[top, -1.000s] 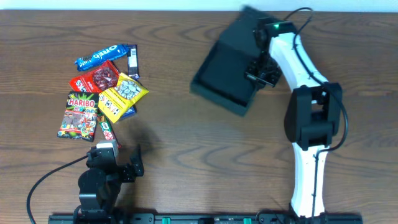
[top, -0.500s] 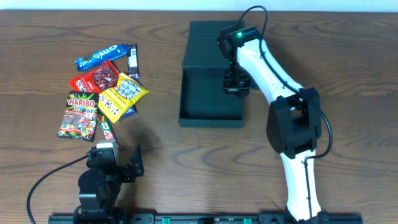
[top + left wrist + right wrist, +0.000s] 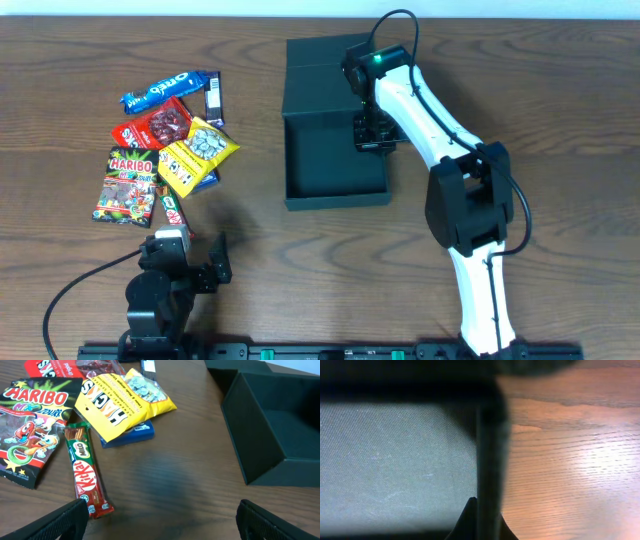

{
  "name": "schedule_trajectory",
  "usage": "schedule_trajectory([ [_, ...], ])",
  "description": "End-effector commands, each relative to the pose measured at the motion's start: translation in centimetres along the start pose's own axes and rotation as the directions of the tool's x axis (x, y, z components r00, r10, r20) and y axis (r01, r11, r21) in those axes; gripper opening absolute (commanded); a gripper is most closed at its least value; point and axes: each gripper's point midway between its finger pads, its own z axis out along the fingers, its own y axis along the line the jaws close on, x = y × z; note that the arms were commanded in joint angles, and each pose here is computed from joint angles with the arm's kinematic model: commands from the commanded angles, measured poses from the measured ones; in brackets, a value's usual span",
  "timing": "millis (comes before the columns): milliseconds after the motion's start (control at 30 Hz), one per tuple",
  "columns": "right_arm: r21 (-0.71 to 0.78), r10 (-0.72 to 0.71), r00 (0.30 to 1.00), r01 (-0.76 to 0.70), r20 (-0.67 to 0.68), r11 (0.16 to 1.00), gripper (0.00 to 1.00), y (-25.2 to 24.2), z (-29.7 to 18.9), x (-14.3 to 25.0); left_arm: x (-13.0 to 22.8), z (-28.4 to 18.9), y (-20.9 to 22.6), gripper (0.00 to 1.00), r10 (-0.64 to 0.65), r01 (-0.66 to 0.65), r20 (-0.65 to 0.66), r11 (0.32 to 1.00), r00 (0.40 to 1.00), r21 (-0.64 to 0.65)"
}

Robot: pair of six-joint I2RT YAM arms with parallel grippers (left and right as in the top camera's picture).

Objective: Pack container
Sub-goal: 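Drag the black box toward the table center with the right gripper, then release the box and raise the right gripper away to the right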

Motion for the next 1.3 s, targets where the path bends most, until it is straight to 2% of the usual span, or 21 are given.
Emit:
schedule_trajectory([
  [0, -0.022, 0.062, 0.998, -0.061, 0.030, 0.998, 0.01, 0.3, -1.2, 0.0, 0.2, 0.2, 0.2, 0.95, 0.008, -0.008, 0.000, 1.000, 1.000, -0.008],
  [267, -0.027, 0.105, 0.994, -0.104, 0.032, 0.994, 0.01, 0.4, -1.2, -0.1, 0.2, 0.2, 0.2, 0.95, 0.008, -0.008, 0.000, 1.000, 1.000, -0.008],
  [300, -0.023, 0.104, 0.994, -0.104, 0.034, 0.994, 0.19, 0.3, -1.2, -0.2, 0.2, 0.2, 0.2, 0.95, 0.008, -0.008, 0.000, 1.000, 1.000, -0.008],
  [333, -0.021, 0.104, 0.994, -0.104, 0.036, 0.994, 0.61, 0.3, -1.2, -0.2, 0.2, 0.2, 0.2, 0.95, 0.008, -0.008, 0.000, 1.000, 1.000, -0.008],
  [367, -0.018, 0.105, 0.994, -0.104, 0.037, 0.994, 0.82, 0.2, -1.2, -0.2, 0.2, 0.2, 0.2, 0.95, 0.008, -0.008, 0.000, 1.000, 1.000, -0.008],
  [400, -0.011, 0.103, 0.994, -0.103, 0.042, 0.995, 0.98, 0.0, -1.2, -0.3, 0.2, 0.2, 0.2, 0.95, 0.008, -0.008, 0.000, 1.000, 1.000, -0.008],
  [567, -0.019, 0.110, 0.991, -0.109, 0.074, 0.994, 0.99, -0.8, -2.9, -0.9, 0.2, 0.2, 0.2, 0.95, 0.008, -0.008, 0.000, 1.000, 1.000, -0.008],
  [700, -0.090, 0.116, 0.971, -0.100, 0.208, 0.991, 0.99, -1.2, -8.9, -1.8, 0.2, 0.2, 0.2, 0.95, 0.008, -0.008, 0.000, 1.000, 1.000, -0.008],
  [800, -0.173, 0.141, 0.924, -0.083, 0.356, 0.981, 0.99, -1.9, -15.5, -1.9, 0.2, 0.2, 0.2, 0.95, 0.008, -0.008, 0.000, 1.000, 1.000, -0.008],
  [933, -0.280, 0.195, 0.817, -0.044, 0.542, 0.959, 0.99, -3.4, -24.0, -0.7, 0.2, 0.2, 0.2, 0.95, 0.008, -0.008, 0.000, 1.000, 1.000, -0.008],
  [1000, -0.289, 0.179, 0.768, 0.009, 0.616, 0.957, 0.99, -4.3, -27.2, 0.6, 0.2, 0.2, 0.2, 0.95, 0.008, -0.008, 0.000, 1.000, 1.000, -0.008],
  [1267, -0.254, 0.112, 0.656, 0.126, 0.747, 0.959, 0.99, -7.1, -33.4, 5.3, 0.2, 0.2, 0.2, 0.95, 0.008, -0.008, 0.000, 1.000, 1.000, -0.008],
])
